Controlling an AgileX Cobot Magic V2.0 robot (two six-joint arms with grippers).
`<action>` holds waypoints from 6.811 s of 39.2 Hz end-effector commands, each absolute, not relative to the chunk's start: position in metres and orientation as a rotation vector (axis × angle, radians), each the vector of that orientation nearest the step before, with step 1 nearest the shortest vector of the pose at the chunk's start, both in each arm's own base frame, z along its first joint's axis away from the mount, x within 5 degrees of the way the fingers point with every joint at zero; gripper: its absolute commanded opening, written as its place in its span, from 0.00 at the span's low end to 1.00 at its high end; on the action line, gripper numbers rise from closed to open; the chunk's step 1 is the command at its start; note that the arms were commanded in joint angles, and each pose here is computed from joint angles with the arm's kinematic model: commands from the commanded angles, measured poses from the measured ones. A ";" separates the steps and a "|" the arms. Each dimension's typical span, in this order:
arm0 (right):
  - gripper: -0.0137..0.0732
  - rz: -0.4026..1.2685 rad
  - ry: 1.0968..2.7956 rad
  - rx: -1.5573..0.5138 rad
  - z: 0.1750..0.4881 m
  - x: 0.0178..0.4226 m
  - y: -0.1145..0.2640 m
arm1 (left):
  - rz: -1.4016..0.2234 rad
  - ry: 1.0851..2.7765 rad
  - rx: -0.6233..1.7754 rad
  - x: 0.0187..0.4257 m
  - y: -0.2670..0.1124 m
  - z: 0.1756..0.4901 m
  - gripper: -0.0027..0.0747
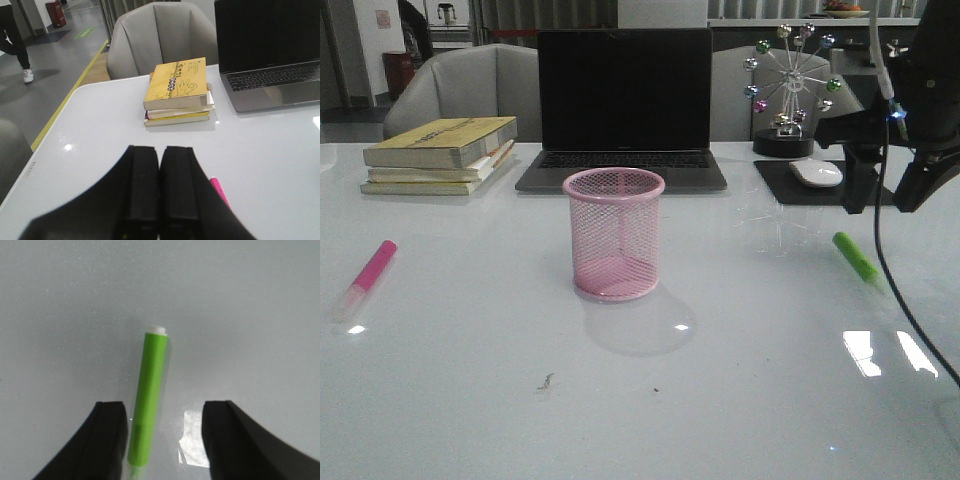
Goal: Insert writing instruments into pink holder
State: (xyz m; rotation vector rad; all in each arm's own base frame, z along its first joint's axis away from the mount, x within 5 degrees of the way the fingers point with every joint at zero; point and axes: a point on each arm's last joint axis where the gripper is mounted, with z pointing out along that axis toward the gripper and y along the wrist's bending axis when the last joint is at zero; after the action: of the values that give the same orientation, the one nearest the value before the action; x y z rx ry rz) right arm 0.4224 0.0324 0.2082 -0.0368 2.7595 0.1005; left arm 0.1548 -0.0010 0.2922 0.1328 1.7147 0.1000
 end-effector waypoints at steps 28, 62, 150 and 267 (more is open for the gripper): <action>0.68 0.106 2.762 -0.033 0.196 0.444 0.034 | 0.077 1.592 0.120 0.157 -0.003 0.312 0.15; 0.22 0.105 2.710 -0.030 0.199 0.448 0.034 | 0.077 1.592 0.120 0.157 -0.003 0.312 0.15; 0.22 0.486 1.743 -0.398 0.291 0.364 0.239 | 0.077 1.585 0.120 0.157 -0.003 0.313 0.15; 0.62 -0.041 2.027 0.032 0.291 0.184 -0.012 | -0.050 1.745 -0.040 0.199 -0.002 0.339 0.28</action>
State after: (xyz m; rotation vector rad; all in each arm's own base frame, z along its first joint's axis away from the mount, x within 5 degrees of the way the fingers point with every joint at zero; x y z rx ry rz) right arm 0.1808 -0.0095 0.2739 0.0410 2.1366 -0.0127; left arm 0.1862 -0.0007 0.3136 -0.0251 1.8307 -0.0284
